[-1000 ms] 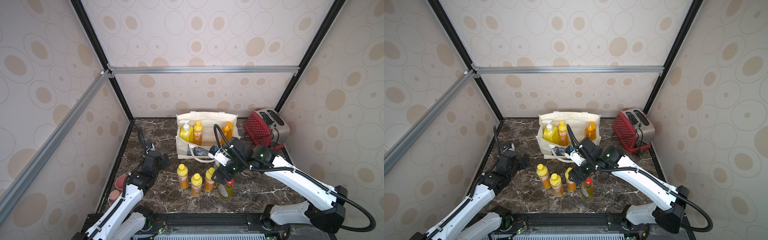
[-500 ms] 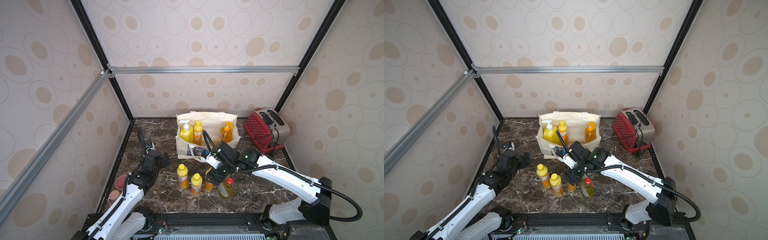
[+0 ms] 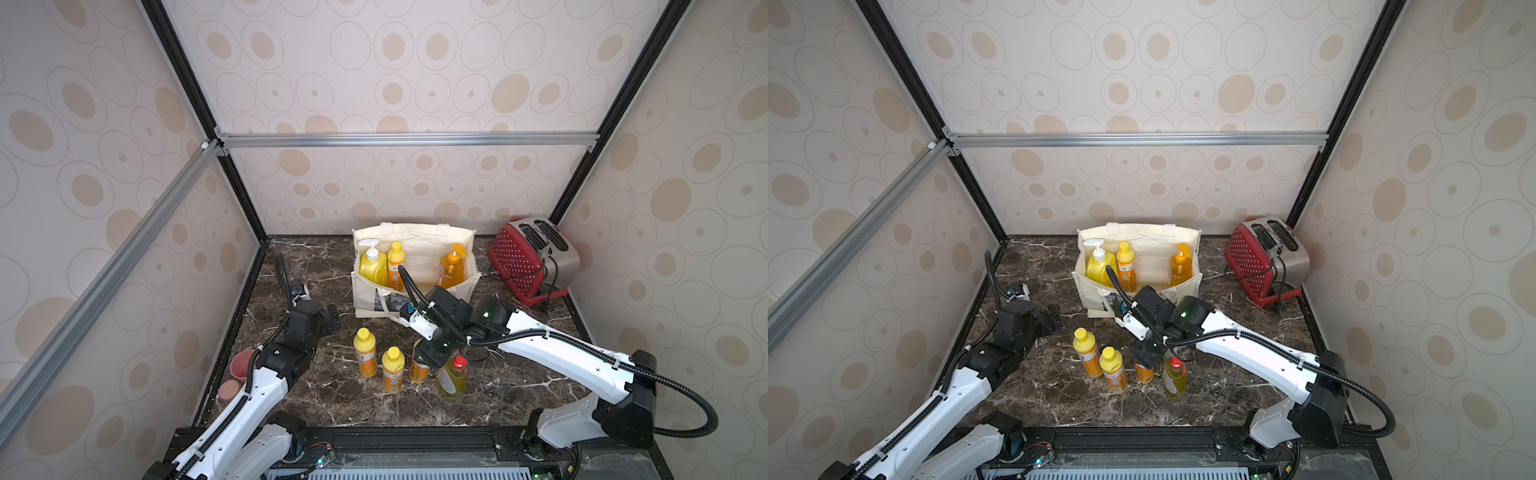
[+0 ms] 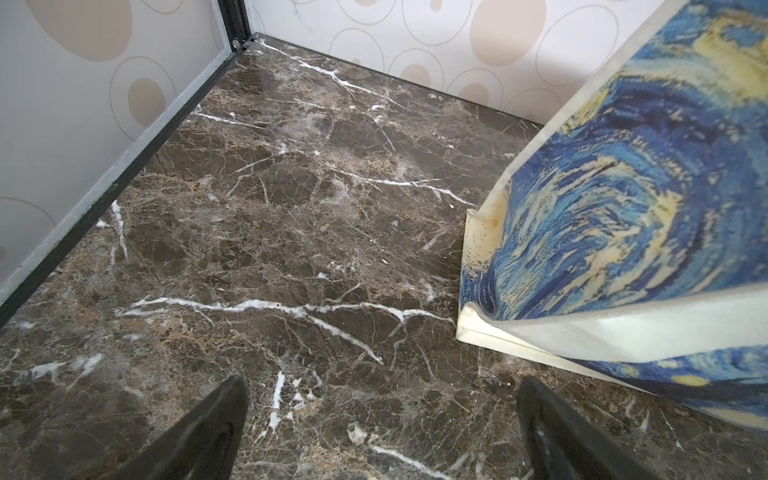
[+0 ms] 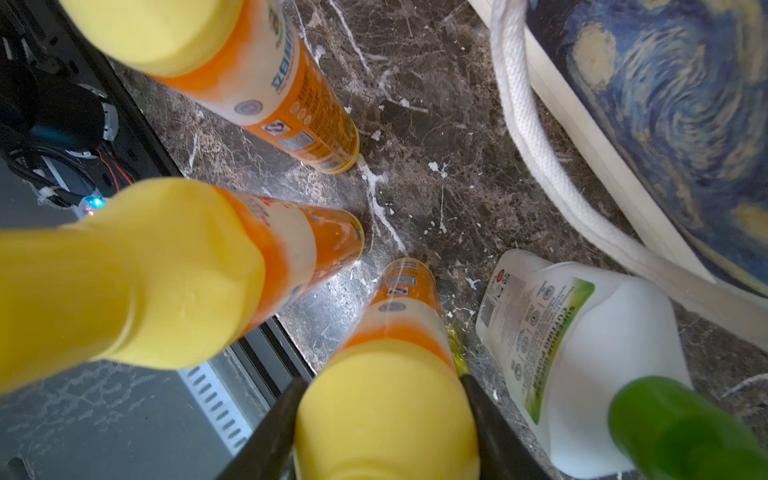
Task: Pack dish soap into the shopping bag
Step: Pick up the bottle of dish soap at the center of the board.
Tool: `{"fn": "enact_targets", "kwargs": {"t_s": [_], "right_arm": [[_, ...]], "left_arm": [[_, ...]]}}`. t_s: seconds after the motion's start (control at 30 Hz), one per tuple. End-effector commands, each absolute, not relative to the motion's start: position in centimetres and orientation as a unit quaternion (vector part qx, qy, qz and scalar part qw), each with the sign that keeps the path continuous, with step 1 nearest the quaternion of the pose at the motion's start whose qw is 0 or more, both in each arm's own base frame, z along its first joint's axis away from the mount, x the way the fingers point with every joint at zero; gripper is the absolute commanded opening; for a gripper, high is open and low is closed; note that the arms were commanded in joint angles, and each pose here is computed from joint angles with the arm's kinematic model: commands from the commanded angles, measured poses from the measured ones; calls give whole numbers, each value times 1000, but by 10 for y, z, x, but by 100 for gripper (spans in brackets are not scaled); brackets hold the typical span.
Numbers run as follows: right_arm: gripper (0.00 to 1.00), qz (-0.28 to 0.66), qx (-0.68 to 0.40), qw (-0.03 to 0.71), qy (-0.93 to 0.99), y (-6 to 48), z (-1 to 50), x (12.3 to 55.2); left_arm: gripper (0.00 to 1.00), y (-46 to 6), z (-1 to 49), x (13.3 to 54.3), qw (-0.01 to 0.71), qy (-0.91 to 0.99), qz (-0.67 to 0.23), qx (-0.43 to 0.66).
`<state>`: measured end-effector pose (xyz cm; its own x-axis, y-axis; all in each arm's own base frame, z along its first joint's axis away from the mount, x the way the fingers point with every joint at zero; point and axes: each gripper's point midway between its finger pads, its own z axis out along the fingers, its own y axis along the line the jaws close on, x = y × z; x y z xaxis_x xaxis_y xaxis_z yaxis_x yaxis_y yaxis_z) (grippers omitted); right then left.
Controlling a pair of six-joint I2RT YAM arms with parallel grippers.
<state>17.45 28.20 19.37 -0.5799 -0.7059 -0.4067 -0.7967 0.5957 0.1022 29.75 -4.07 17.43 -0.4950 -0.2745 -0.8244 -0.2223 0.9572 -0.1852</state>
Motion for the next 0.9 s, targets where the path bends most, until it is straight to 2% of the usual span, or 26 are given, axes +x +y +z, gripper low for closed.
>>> {"fn": "enact_targets", "kwargs": {"t_s": [0.0, 0.2, 0.33, 0.6, 0.87], "right_arm": [[43, 140, -431, 195, 870, 281, 226, 177], [35, 150, -438, 234, 855, 278, 275, 178], [32, 186, -440, 275, 835, 283, 325, 176], [32, 266, -449, 352, 777, 302, 424, 171], [32, 281, -432, 438, 736, 315, 485, 196]], "left_arm": [[99, -38, 183, 301, 495, 854, -30, -155], [99, -38, 183, 301, 495, 854, -29, -157], [99, -38, 183, 301, 495, 854, -29, -157], [99, -39, 183, 300, 494, 855, -31, -155], [99, -39, 184, 299, 495, 854, -33, -156]]}}
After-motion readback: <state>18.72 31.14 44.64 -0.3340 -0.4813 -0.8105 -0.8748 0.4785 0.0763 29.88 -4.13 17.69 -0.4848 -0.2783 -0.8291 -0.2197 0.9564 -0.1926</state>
